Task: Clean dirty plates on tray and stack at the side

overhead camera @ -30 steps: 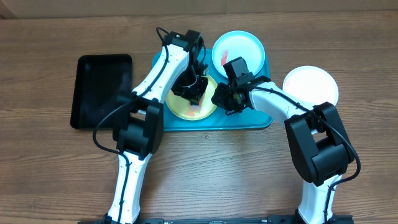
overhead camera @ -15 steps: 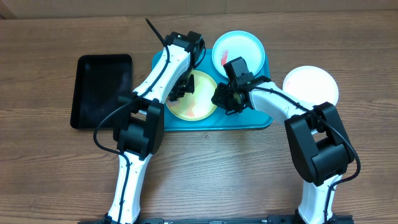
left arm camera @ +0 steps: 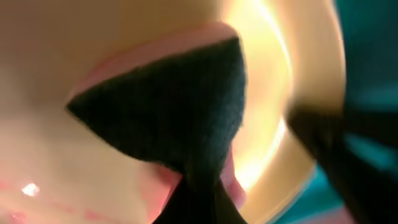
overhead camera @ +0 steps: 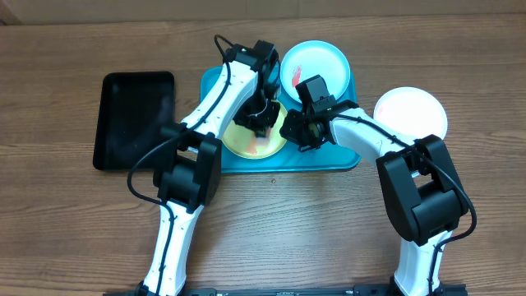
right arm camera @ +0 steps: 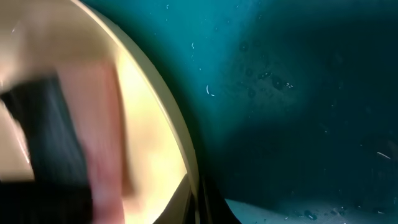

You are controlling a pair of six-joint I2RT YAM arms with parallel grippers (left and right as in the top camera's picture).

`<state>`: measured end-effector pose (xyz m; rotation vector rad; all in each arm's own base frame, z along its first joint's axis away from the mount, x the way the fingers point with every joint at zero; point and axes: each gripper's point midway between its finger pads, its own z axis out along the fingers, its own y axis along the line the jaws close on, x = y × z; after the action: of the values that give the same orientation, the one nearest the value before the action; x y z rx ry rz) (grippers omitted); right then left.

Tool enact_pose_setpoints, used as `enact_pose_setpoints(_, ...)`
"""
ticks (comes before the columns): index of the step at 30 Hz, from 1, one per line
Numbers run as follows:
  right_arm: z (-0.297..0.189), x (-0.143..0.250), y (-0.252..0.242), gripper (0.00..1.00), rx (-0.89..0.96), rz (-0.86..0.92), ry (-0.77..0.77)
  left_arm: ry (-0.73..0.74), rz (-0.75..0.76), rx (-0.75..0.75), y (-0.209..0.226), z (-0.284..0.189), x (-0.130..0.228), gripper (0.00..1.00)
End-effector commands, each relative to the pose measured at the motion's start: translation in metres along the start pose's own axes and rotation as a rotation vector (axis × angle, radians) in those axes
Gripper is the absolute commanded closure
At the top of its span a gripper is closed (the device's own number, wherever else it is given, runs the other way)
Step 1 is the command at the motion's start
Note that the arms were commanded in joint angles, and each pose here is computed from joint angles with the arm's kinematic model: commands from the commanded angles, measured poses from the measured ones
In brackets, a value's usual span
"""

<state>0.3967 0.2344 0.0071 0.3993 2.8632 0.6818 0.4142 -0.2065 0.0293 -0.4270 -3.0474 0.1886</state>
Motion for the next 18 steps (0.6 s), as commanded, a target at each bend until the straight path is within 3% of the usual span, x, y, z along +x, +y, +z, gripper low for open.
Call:
enact_pose_setpoints(1, 0.007, 0.002, -0.003, 0.96, 0.002, -0.002, 0.020, -0.106, -0.190, -0.250, 0.043, 0.000, -0.021, 0.96)
enact_pose_setpoints(5, 0.007, -0.002, -0.004, 0.96, 0.002, 0.001, 0.007, -0.200, -0.390, -0.504, 0.086, -0.018, -0.022, 0.96)
enact_pose_setpoints(8, 0.005, -0.009, -0.011, 0.96, 0.018, 0.034, -0.014, -0.178, -0.457, -0.556, 0.094, -0.022, -0.008, 0.96)
enact_pose_setpoints(14, 0.004, -0.013, -0.014, 0.96, 0.017, 0.044, -0.020, 0.036, -0.351, -0.402, 0.063, -0.007, 0.026, 0.95)
enact_pose_setpoints(18, 0.004, -0.013, -0.014, 0.96, 0.017, 0.044, -0.020, 0.147, -0.165, -0.162, 0.021, 0.003, 0.037, 0.96)
